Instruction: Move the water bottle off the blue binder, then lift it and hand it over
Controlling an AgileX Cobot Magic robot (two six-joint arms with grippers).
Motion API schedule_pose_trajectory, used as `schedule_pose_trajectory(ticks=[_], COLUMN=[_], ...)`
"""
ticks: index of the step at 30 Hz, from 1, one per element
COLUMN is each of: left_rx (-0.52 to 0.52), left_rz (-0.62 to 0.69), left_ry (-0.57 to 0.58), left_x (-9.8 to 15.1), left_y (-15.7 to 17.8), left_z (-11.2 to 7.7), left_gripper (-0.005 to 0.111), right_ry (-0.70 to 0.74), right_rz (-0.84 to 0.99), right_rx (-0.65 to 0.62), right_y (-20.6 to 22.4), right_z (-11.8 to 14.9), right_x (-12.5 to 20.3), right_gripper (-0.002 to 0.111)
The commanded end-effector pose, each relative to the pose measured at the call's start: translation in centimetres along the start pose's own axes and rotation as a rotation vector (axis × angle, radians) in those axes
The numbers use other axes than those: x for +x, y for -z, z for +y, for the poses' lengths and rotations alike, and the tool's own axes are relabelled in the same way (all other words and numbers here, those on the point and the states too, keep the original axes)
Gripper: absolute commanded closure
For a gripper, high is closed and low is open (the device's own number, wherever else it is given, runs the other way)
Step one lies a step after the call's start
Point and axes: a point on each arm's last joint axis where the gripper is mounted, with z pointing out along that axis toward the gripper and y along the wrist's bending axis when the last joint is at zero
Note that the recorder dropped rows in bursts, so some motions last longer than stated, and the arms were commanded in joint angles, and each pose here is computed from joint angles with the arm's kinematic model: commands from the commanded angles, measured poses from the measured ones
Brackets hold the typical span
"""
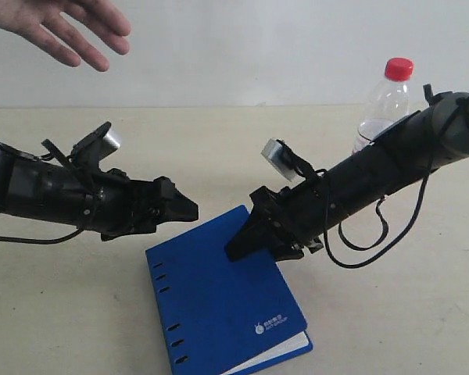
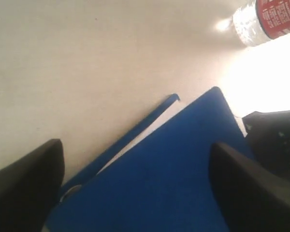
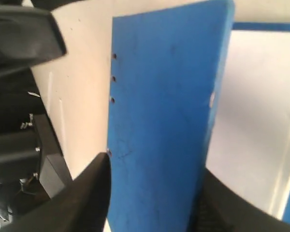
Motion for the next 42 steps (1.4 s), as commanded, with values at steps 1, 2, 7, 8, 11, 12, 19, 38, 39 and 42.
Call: schedule_pose_trajectory(ticks=[1, 2, 7, 8, 11, 12, 19, 38, 39, 42], left_rx=[-0.026, -0.035, -0.059, -0.06, -0.056, -0.055, -0.049, 0.357, 0.357, 0.367], left_rz=[-0.008, -0.01, -0.028, -0.033, -0.039, -0.041, -0.089, 0.076, 0.073, 0.058], left_ry=[0.006, 0.003, 0.0, -0.001, -0.035, -0.048, 0.054, -0.057, -0.064, -0.097], left_x=[0.0, -0.1, -0.4, -0.4, -0.6, -0.7, -1.1, 2.0, 1.9, 1.3], left_y=[0.3, 0.4, 0.8, 0.9, 1.4, 1.6, 2.6, -1.0, -1.0, -1.3], left_z=[0.0, 0.1, 0.0, -0.1, -0.5, -0.6, 0.5, 1.1, 1.1, 1.0], left_gripper=[0.031, 0.031, 0.031, 0.031, 0.031, 0.031, 0.031, 0.031, 0.031, 0.031], right_ry=[0.01, 0.01, 0.042, 0.054, 0.102, 0.131, 0.075, 0.134, 0.14, 0.143], right_rz=[0.02, 0.028, 0.027, 0.025, 0.004, -0.023, -0.238, -0.218, -0.221, -0.227], right_rx=[-0.057, -0.069, -0.07, -0.069, -0.098, -0.119, -0.139, -0.057, -0.056, -0.053], right_y=[0.0, 0.0, 0.0, 0.0, 0.0, 0.2, 4.5, 8.0, 8.1, 8.4], right_z=[0.5, 0.6, 0.6, 0.6, 0.9, 1.0, -0.2, 1.6, 1.8, 2.4], right_x=[0.3, 0.3, 0.3, 0.3, 0.2, -0.1, -1.6, -1.0, -1.0, -1.0], right_gripper=[0.079, 0.086, 0.108, 0.108, 0.108, 0.108, 0.108, 0.108, 0.108, 0.108])
